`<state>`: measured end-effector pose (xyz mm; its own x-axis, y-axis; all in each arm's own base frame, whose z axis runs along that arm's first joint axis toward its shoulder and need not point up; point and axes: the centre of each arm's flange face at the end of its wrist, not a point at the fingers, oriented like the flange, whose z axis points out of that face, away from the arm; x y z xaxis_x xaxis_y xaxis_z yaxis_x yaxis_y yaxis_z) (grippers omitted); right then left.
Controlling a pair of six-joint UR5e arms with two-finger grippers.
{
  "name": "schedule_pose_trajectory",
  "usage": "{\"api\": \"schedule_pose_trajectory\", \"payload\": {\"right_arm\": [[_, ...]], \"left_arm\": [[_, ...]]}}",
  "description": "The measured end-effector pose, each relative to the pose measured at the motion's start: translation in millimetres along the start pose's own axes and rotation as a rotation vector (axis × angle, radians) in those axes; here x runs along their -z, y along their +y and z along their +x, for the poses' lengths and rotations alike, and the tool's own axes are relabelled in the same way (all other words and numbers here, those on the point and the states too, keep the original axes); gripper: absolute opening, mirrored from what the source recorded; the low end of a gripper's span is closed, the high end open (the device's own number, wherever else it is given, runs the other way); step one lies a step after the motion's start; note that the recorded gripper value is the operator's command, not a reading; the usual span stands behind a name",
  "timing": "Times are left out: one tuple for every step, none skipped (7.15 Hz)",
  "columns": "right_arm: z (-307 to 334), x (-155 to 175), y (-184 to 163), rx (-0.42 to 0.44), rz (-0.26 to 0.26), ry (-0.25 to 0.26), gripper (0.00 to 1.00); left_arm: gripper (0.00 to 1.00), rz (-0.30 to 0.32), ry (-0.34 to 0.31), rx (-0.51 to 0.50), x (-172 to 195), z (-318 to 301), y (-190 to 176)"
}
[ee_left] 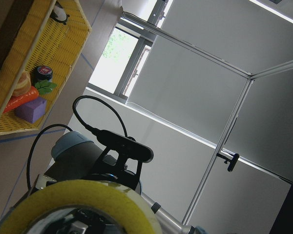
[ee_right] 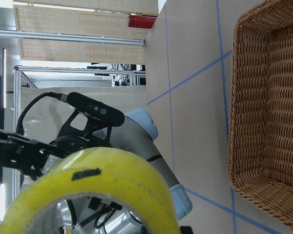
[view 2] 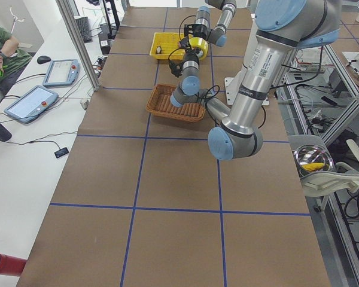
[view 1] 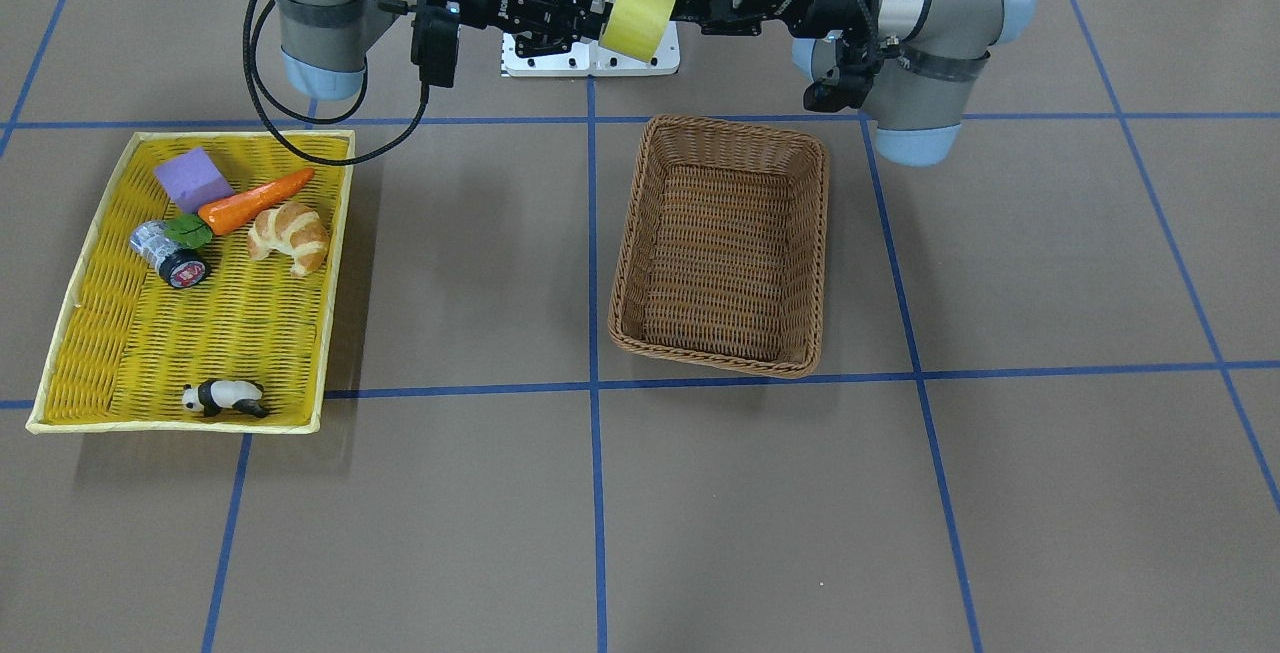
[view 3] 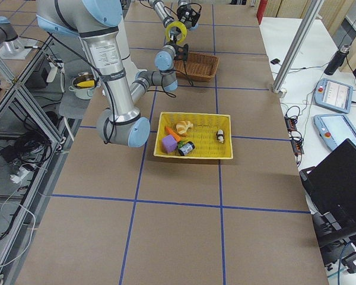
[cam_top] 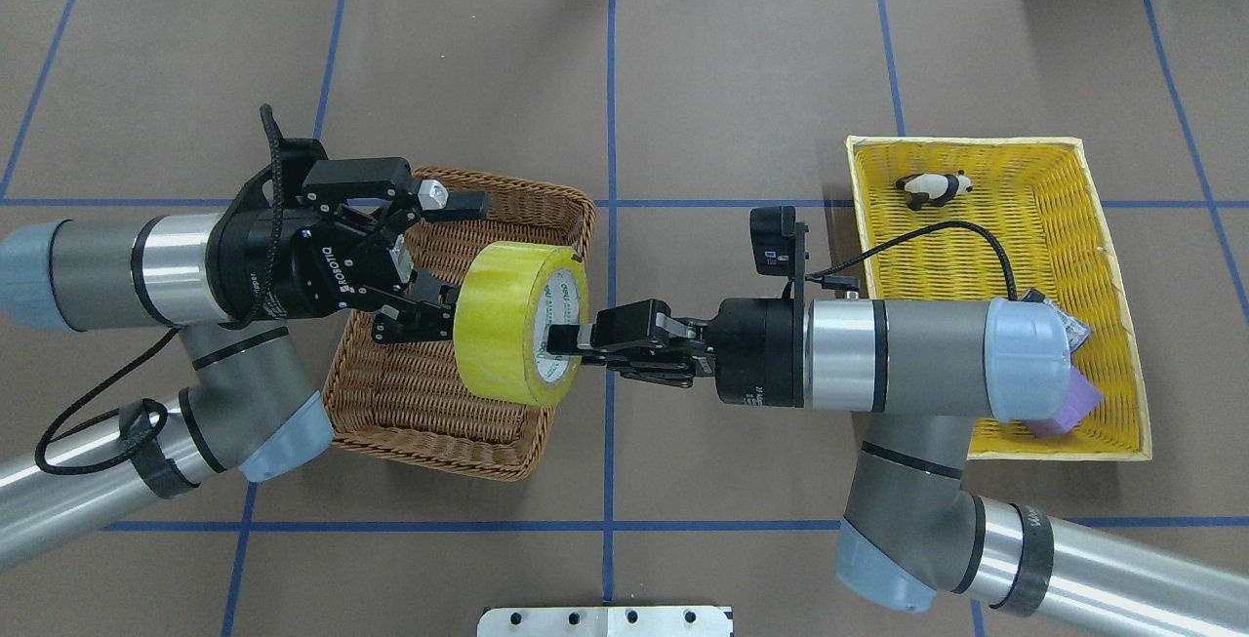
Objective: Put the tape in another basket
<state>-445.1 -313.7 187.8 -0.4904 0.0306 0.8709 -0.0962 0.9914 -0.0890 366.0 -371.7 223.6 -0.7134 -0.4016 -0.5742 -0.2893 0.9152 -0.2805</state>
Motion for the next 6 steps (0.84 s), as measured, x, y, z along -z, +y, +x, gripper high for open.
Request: {"api": "schedule_pose_trajectory", "payload": {"right_arm": [[-0.1, 0.2, 0.1, 0.0, 0.0, 0.0, 0.0], [-0.7, 0.4, 0.5, 0.0, -0.001, -0.002, 0.0], [-1.2, 0.5, 0.8, 0.0, -0.001, -0.003, 0.0], [-1.5, 0.6, 0.8, 0.001, -0.001, -0.003, 0.0], [-2.0, 0.8, 0.8, 0.001, -0.001, -0.004, 0.0], [-2.3, 0.8, 1.0, 0.001, -0.002, -0.005, 0.0]], "left_arm": [[0.59, -0.008, 0.002, -0.001, -3.7, -0.1, 1.8], [0.58, -0.013, 0.002, -0.001, -5.5, -0.1, 2.5], [0.56, -0.015, -0.002, 0.0, -5.5, -0.9, 2.7], [0.56, -0.016, -0.007, 0.0, -4.8, -2.0, 2.7], [0.44, -0.016, -0.01, 0.001, -3.6, -2.9, 2.6], [0.44, -0.015, -0.011, 0.001, -2.9, -3.4, 2.4]]}}
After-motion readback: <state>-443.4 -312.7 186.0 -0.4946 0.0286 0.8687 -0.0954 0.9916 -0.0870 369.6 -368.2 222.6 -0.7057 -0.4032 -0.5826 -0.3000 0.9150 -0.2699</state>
